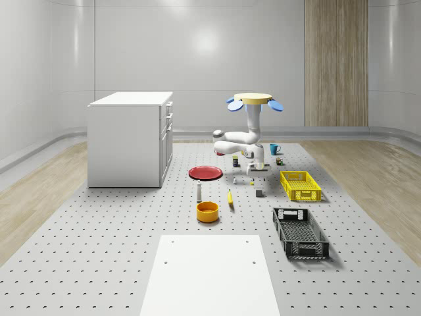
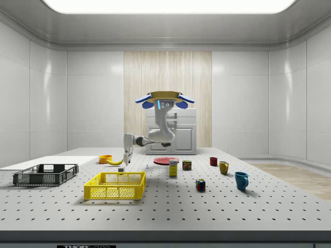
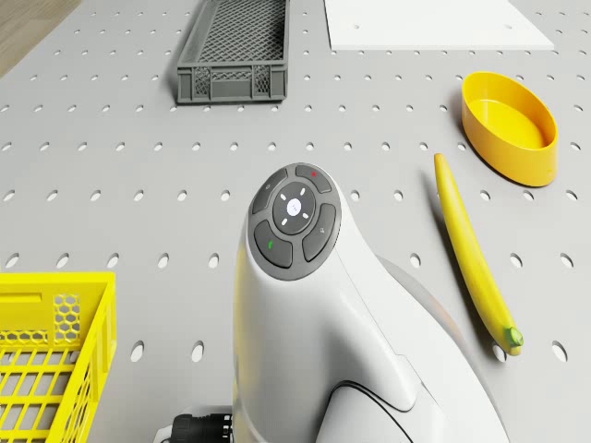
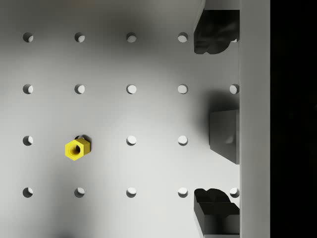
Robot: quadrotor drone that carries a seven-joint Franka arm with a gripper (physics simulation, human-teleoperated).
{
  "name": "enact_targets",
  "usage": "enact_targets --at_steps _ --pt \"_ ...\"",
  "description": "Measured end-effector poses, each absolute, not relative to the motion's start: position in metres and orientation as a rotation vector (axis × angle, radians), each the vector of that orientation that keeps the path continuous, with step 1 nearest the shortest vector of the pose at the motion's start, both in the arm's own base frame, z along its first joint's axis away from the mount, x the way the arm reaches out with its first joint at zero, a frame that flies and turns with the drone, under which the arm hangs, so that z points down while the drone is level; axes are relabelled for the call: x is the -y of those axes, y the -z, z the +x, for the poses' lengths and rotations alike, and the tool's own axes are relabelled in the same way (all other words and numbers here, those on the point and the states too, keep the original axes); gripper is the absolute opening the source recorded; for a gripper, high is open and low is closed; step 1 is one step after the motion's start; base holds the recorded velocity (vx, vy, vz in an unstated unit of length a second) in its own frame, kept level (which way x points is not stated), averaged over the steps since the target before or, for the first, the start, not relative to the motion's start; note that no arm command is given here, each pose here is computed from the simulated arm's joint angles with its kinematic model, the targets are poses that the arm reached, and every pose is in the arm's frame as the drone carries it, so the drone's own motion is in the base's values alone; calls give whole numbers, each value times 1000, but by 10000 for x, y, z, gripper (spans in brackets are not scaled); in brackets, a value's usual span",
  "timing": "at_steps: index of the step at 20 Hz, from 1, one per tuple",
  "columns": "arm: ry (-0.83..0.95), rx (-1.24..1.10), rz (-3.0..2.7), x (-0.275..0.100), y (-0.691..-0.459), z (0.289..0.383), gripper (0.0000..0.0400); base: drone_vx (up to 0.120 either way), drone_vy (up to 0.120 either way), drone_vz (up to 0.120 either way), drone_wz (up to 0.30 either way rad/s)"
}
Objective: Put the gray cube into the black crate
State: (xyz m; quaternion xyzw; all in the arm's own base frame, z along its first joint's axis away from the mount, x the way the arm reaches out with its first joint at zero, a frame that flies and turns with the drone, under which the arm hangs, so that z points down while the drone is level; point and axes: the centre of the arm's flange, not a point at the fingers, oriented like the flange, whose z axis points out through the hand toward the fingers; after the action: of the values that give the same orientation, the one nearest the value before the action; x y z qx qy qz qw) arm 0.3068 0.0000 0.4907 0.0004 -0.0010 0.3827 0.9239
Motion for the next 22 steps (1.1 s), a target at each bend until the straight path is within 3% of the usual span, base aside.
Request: enact_targets --at_steps 9,22 --pt "-785 2 1 0 -4907 3068 400 120 -13 0 0" --pt "-786 2 1 -16 -5254 3068 400 3 0 0 0"
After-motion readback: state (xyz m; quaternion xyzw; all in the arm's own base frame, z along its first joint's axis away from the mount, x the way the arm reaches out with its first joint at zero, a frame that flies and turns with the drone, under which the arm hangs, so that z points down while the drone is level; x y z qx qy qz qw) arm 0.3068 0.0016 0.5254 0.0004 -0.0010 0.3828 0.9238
